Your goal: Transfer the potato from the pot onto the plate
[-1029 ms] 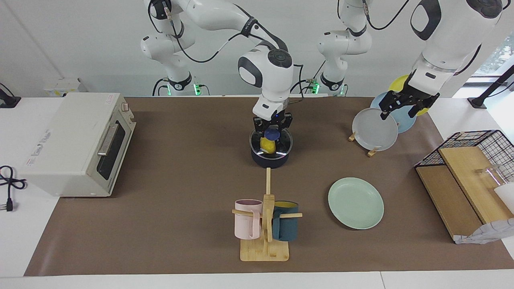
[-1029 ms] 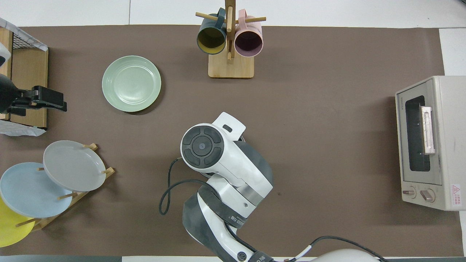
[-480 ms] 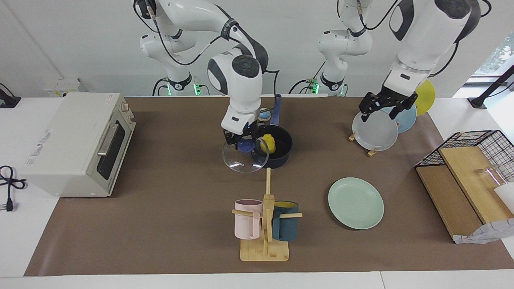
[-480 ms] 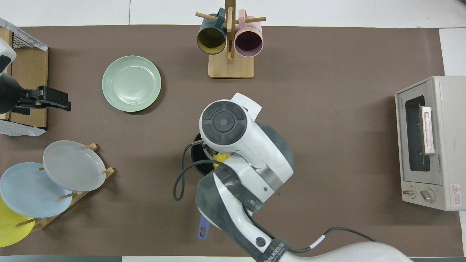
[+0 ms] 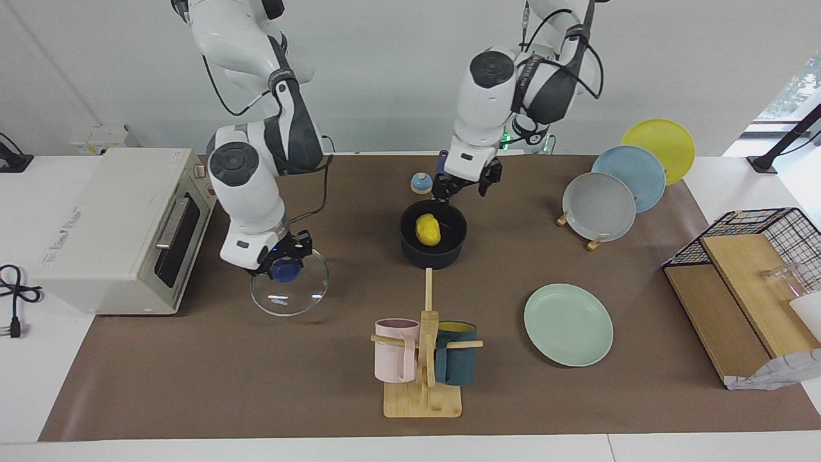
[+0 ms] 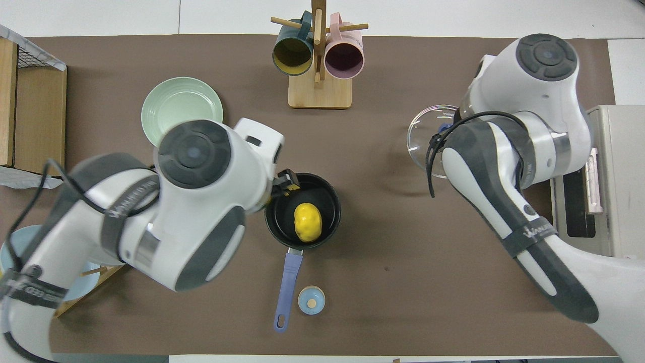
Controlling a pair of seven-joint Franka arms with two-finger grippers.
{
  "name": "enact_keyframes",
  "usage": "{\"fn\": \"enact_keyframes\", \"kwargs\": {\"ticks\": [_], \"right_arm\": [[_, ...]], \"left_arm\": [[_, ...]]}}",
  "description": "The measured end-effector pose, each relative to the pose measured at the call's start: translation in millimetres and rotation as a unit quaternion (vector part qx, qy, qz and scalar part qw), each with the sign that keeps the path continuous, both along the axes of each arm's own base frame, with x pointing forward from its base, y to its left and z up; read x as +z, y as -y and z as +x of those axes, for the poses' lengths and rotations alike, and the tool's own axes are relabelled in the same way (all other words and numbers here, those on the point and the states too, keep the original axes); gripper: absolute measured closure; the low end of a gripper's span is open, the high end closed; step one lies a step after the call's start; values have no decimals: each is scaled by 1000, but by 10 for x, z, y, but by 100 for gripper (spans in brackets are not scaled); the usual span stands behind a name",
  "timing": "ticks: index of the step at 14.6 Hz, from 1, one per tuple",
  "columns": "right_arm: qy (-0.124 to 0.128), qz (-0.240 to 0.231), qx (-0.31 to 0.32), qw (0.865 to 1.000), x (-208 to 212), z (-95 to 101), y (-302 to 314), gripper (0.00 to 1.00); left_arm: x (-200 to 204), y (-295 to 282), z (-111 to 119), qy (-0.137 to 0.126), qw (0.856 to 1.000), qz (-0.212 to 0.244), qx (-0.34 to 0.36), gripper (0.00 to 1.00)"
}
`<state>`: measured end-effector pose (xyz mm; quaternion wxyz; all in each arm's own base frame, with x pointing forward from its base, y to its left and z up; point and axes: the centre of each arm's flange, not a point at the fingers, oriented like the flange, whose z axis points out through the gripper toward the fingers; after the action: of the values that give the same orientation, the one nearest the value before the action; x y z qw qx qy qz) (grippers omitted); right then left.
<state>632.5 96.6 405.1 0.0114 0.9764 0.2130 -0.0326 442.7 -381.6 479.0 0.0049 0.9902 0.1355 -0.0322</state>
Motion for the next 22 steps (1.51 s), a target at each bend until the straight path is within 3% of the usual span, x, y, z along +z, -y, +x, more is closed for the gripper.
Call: {"fn": "enact_keyframes", "kwargs": {"ticks": [3, 6, 9, 14, 20, 21, 22], "right_arm": [[6, 2, 2, 1000, -241, -82, -2, 35], [12, 4, -13, 1000, -493, -163, 204, 35], [9, -2, -51, 999, -588, -219, 362, 35], [31, -11, -64, 997, -662, -187, 524, 35], [21, -10, -69, 997, -816, -196, 576, 34], [21, -10, -71, 997, -822, -196, 589, 29], [21, -10, -72, 997, -816, -193, 605, 18]], "left_arm": [[-132, 133, -29, 20, 999, -29, 4, 0], [-592, 164, -48, 32, 999, -39, 8, 0], [-876, 134, -21, 27, 999, -34, 13, 0], [-1170, 89, -66, 24, 999, -29, 34, 0], [-1505, 126, -87, 10, 999, -17, 37, 0], [-1527, 141, -100, 8, 999, -16, 36, 0], [-1543, 158, -115, 7, 999, -15, 35, 0]]}}
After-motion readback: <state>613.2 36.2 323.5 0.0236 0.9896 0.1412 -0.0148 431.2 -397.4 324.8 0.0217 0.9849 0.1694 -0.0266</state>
